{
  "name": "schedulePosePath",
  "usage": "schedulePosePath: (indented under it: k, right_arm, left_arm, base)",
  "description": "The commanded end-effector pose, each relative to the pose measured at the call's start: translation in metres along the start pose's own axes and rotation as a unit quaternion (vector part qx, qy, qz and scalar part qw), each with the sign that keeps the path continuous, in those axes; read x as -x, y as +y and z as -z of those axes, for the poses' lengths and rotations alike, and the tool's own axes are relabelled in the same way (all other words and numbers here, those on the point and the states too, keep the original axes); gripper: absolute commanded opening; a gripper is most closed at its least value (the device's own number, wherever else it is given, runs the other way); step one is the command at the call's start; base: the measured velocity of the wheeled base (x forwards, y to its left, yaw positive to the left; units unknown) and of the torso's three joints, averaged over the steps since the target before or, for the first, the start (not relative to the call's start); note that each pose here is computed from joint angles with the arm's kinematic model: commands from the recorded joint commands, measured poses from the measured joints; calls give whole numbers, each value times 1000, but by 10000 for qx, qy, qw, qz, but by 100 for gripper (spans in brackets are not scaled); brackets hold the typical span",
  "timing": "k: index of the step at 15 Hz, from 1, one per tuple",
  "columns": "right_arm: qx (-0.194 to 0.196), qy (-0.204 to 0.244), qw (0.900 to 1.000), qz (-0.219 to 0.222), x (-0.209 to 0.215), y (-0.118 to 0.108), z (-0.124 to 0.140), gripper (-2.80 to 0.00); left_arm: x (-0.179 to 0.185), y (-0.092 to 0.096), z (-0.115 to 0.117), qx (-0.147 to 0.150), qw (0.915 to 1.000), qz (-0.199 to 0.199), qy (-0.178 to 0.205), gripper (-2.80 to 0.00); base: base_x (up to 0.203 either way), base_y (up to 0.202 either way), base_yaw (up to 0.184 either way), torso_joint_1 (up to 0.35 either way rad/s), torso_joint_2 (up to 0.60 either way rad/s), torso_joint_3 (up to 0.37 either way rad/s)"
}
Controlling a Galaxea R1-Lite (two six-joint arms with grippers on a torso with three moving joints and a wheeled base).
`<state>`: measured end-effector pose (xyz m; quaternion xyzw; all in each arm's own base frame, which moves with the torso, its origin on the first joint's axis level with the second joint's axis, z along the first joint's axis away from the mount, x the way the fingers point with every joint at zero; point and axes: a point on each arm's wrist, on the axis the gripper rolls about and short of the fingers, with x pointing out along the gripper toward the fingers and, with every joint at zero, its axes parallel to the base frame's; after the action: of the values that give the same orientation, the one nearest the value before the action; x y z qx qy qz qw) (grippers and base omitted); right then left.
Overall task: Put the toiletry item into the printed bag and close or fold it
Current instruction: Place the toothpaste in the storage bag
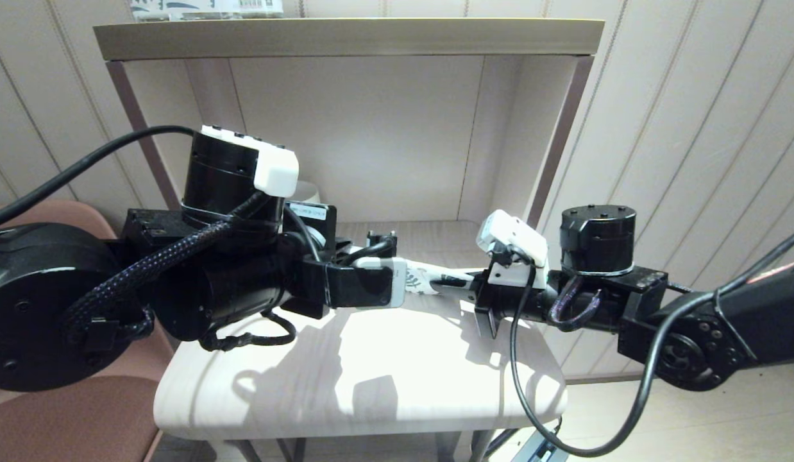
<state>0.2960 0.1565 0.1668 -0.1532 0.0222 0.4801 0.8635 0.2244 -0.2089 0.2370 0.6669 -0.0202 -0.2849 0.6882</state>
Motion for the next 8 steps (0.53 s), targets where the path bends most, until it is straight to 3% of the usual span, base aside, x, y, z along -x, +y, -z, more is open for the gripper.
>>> schedulePosePath:
  k: [1, 8]
  right_arm:
    - [24, -21, 10000, -20, 0, 0, 0, -280]
    - [13, -15, 10000, -22, -1, 0, 1, -280]
  left_arm:
    - [3, 4, 1, 0, 10000, -84, 2, -280]
    - [9, 7, 8, 34, 9998, -157, 74, -280]
  base:
    - [0, 0, 0, 0, 0, 0]
    - [0, 0, 0, 0, 0, 0]
